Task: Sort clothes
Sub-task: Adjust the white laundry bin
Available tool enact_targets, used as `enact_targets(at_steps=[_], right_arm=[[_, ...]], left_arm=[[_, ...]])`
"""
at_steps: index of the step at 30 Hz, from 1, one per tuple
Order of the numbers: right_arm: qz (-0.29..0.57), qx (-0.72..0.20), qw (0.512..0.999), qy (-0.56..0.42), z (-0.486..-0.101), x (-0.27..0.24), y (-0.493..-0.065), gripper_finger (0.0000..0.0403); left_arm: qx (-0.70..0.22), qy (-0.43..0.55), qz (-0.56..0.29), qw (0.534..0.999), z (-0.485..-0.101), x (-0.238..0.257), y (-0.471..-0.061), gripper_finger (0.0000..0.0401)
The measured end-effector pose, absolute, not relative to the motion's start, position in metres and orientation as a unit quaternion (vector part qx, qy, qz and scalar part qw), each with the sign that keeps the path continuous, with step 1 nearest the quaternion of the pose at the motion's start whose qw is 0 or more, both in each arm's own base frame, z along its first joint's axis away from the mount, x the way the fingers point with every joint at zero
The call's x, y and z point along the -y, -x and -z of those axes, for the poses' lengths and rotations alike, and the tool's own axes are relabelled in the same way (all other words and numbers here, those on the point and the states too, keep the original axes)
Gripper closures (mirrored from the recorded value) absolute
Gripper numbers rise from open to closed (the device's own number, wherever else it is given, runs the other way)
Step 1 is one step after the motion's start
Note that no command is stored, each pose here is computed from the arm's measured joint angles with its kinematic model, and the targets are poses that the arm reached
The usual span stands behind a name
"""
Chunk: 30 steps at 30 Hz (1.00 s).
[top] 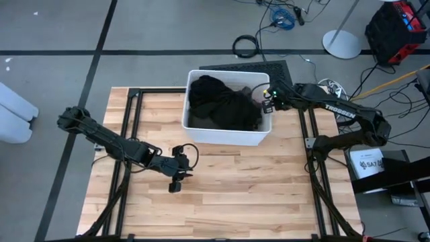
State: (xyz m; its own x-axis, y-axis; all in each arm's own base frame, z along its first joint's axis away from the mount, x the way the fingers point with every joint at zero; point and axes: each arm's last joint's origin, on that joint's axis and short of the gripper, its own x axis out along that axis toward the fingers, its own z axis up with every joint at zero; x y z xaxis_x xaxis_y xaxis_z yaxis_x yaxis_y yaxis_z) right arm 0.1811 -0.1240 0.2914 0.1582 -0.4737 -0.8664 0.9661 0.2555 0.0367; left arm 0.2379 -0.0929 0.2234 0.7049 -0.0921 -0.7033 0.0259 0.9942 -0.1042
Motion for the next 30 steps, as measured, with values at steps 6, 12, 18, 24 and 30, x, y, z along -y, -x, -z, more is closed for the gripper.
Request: enact_targets(at_steps=[6,12,18,24,30], right_arm=[[0.506,-0.381,0.708,-0.312,-0.295,0.124,-0.181,0.0403],[0.532,-0.343,0.722,-0.28,-0.305,0.123,-0.177,0.0403],[0.494,-0.324,0.748,-0.303,-0.305,0.126,-0.187,0.0403],[0.472,-0.312,0.768,-0.3,-0.304,0.131,-0.197,0.0403],[0.465,-0.291,0.783,-0.292,-0.308,0.135,-0.2,0.0403]], left_arm=[[-0.369,0.02,-0.023,0.929,-0.223,0.089,-0.239,0.0292],[-0.363,0.017,-0.03,0.931,-0.223,0.089,-0.24,0.0292],[-0.349,0.012,-0.049,0.936,-0.225,0.088,-0.241,0.0292],[-0.339,0.012,-0.054,0.939,-0.226,0.088,-0.242,0.0292],[-0.289,0.003,-0.079,0.954,-0.233,0.088,-0.248,0.0292]])
